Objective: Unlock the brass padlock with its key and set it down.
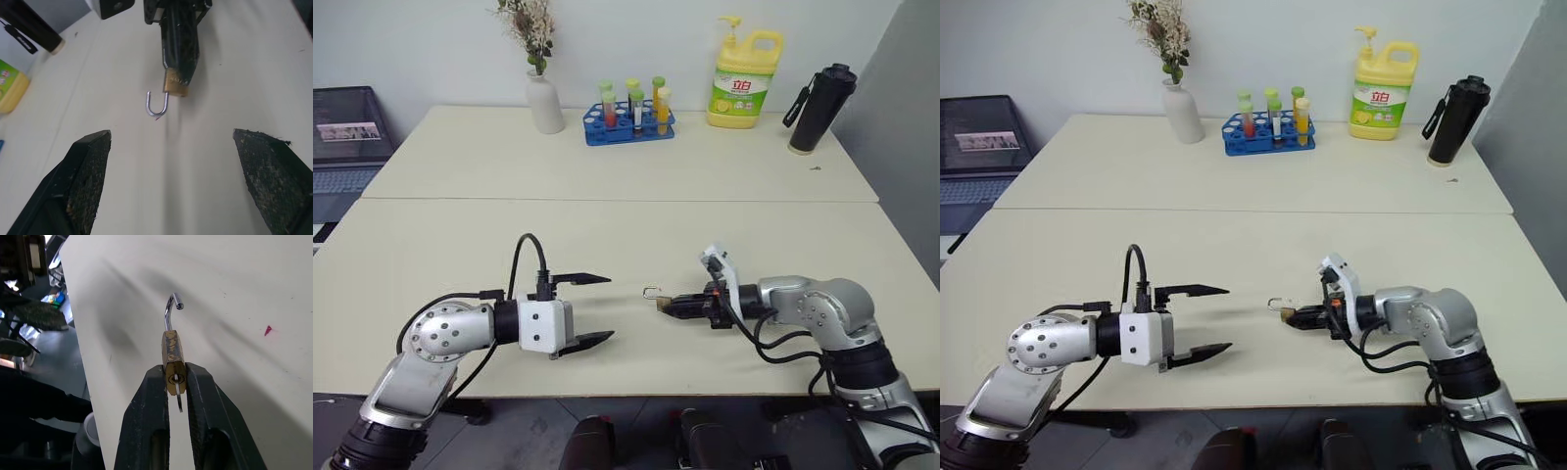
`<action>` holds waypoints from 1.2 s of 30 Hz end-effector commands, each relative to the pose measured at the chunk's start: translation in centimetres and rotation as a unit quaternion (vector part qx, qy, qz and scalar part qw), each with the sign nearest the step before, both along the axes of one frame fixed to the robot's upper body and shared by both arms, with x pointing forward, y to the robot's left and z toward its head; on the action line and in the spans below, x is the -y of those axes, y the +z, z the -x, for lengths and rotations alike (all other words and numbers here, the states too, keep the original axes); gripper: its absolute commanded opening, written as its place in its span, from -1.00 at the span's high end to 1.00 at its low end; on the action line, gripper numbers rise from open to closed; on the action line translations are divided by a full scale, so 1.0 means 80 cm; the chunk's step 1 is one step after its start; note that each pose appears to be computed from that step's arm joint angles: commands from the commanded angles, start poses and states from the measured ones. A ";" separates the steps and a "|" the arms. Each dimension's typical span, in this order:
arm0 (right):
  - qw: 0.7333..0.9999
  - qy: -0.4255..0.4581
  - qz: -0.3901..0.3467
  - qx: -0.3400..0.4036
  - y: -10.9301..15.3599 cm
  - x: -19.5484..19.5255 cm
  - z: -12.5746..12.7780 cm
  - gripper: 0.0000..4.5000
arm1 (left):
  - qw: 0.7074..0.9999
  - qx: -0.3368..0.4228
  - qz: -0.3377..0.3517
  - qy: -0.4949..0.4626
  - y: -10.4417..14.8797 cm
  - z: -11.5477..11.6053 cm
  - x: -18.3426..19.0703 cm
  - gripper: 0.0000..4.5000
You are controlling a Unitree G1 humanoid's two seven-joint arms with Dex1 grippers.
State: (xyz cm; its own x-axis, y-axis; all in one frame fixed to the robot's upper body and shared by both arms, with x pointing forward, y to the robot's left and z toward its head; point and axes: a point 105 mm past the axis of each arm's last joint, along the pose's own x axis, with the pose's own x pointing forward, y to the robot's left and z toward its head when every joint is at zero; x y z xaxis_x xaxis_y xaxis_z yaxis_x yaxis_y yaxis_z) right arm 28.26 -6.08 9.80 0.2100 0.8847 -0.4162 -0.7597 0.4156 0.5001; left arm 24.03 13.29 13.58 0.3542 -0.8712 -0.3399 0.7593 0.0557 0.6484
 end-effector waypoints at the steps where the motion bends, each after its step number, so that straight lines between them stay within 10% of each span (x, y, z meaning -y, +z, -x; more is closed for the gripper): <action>1: 1.000 -0.027 -0.006 -0.012 0.003 0.000 -0.008 0.92 | 1.000 0.005 -0.013 -0.024 -0.002 0.003 0.009 -0.85; 8: 0.996 -0.072 0.024 -0.049 -0.019 0.002 -0.017 0.92 | 0.999 0.018 -0.016 -0.037 -0.003 -0.003 0.020 -0.85; 21: 0.993 -0.050 0.099 0.039 -0.013 0.055 -0.003 -0.97 | 1.000 0.008 0.003 -0.002 0.001 -0.006 0.009 -0.85; 36: 0.931 0.086 0.086 0.345 0.056 0.079 -0.003 -0.99 | 0.986 -0.092 0.036 0.134 -0.001 -0.010 -0.035 -0.85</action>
